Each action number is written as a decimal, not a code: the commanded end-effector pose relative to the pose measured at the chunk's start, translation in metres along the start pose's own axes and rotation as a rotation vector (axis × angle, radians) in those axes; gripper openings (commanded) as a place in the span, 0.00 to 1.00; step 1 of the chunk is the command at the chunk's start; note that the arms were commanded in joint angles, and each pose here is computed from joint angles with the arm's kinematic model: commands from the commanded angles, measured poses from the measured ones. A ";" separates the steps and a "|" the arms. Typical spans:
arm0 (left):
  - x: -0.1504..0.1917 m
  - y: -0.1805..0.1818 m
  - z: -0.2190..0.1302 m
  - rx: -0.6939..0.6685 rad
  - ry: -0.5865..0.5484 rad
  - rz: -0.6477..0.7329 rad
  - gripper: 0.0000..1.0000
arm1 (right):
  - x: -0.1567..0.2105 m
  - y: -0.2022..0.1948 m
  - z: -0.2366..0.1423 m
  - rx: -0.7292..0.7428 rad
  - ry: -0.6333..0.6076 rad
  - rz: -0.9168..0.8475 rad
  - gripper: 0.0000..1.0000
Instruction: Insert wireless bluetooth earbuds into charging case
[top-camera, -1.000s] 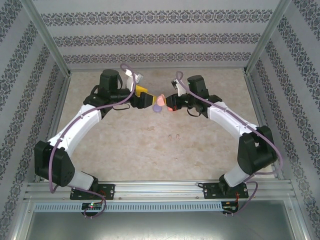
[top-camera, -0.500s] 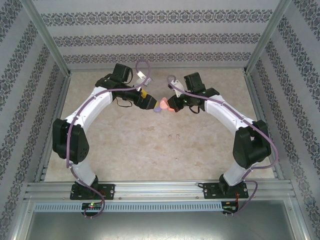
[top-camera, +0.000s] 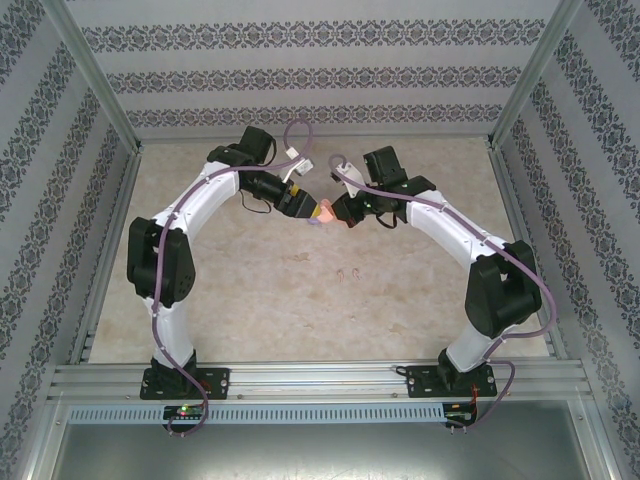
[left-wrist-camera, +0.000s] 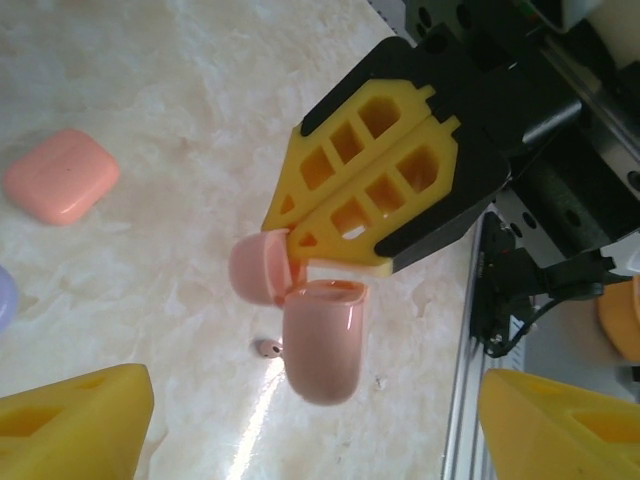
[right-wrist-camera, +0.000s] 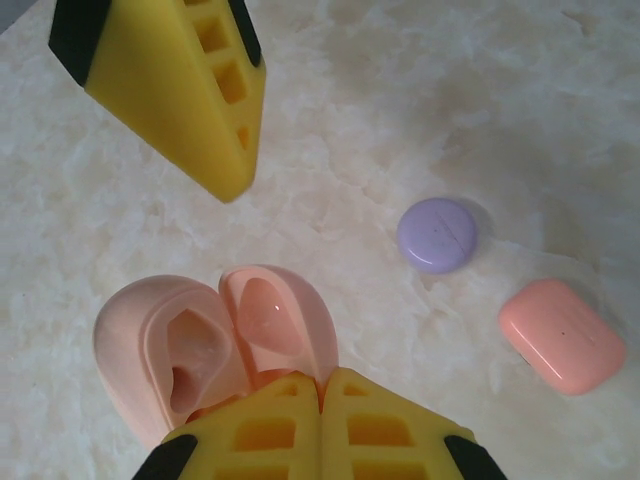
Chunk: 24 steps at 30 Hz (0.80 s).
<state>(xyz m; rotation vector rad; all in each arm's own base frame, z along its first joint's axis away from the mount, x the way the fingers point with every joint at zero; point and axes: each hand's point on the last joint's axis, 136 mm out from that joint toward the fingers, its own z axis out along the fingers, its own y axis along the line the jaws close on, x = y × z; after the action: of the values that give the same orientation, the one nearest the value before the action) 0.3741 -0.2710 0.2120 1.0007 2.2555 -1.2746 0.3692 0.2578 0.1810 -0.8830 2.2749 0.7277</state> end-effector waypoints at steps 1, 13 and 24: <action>-0.002 -0.012 -0.004 0.077 -0.003 0.005 0.82 | -0.017 0.012 -0.007 -0.032 -0.038 -0.034 0.00; 0.003 -0.012 0.001 0.121 0.010 -0.026 0.77 | -0.027 0.023 -0.010 -0.050 -0.059 -0.048 0.00; 0.004 -0.015 0.003 0.150 0.015 -0.031 0.63 | -0.032 0.028 -0.008 -0.061 -0.060 -0.054 0.00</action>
<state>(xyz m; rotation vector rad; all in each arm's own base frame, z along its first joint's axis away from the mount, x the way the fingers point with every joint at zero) 0.3624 -0.2772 0.2124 1.0180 2.2463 -1.4283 0.3670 0.2736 0.2005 -0.9205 2.2168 0.7594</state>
